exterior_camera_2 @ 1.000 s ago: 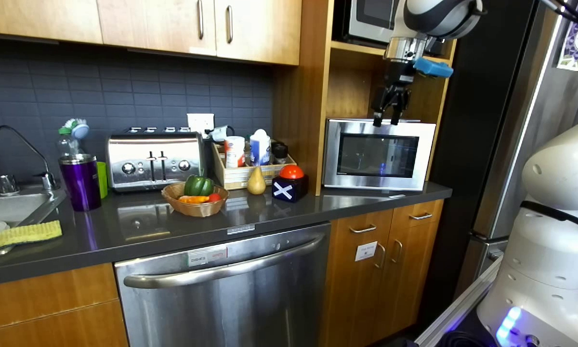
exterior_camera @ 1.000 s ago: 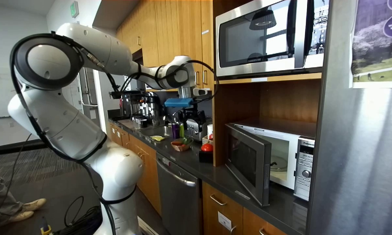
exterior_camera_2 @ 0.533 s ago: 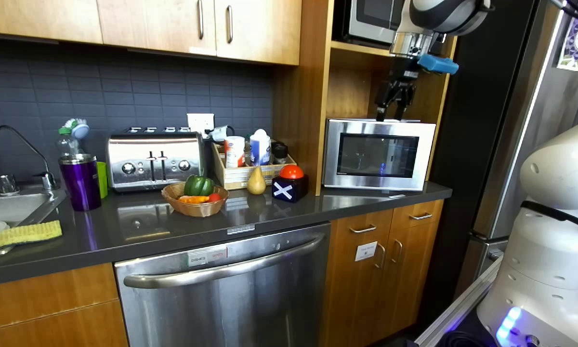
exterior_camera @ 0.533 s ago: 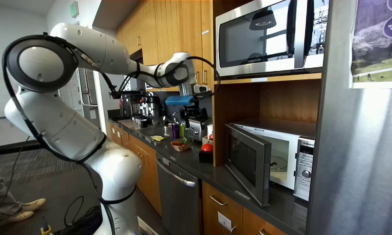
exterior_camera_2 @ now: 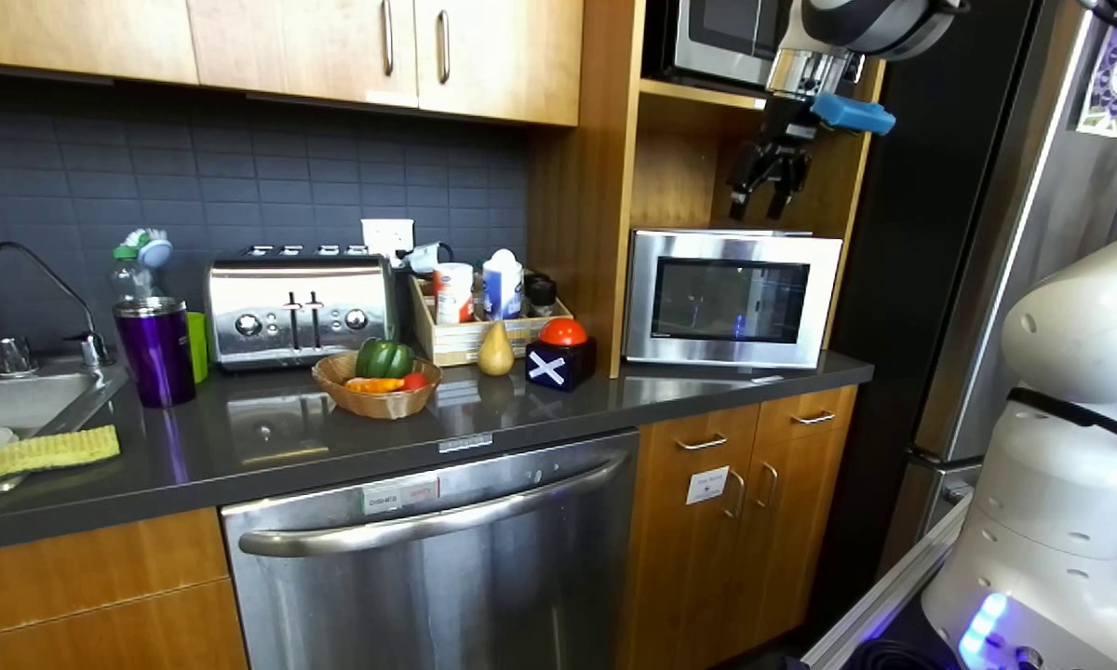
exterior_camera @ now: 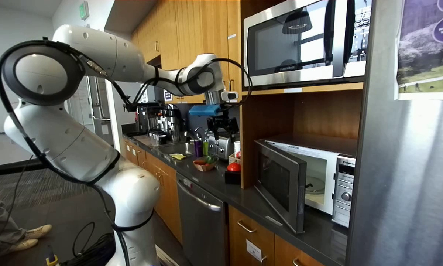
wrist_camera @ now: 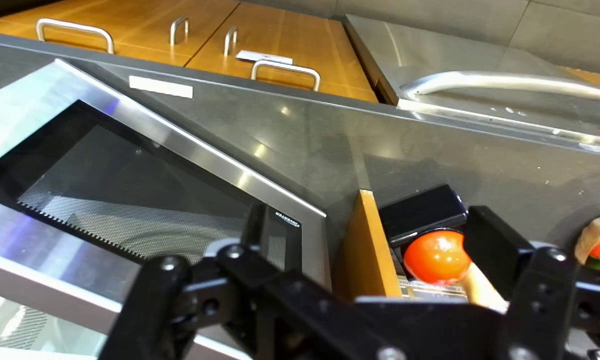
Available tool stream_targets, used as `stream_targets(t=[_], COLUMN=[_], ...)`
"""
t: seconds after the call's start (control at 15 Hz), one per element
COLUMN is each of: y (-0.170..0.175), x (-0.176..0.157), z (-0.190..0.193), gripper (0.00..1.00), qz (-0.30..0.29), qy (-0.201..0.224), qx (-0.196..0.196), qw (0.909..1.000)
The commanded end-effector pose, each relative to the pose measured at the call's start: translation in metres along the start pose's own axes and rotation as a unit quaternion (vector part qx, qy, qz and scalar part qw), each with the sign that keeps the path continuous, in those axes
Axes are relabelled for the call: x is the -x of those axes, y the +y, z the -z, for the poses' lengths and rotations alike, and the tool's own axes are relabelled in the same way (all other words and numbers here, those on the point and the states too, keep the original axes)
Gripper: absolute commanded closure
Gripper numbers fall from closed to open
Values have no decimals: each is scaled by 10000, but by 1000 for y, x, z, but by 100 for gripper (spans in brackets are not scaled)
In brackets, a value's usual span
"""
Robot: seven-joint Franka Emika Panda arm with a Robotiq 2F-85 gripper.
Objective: Press a button on the upper microwave.
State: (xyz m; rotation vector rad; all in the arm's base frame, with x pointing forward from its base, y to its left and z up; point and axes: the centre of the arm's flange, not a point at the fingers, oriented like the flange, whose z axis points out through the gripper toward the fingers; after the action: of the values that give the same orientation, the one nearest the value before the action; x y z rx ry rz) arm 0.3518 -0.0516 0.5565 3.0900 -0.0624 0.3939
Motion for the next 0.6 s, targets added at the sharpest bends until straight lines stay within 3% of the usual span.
stream_targets(t=[0.0, 0.53], y=[9, 35], x=[-3, -7], z=[13, 41], gripper=[0, 0], qz=[-289, -1112], qy=[176, 580], qx=[51, 23], qw=[9994, 9921])
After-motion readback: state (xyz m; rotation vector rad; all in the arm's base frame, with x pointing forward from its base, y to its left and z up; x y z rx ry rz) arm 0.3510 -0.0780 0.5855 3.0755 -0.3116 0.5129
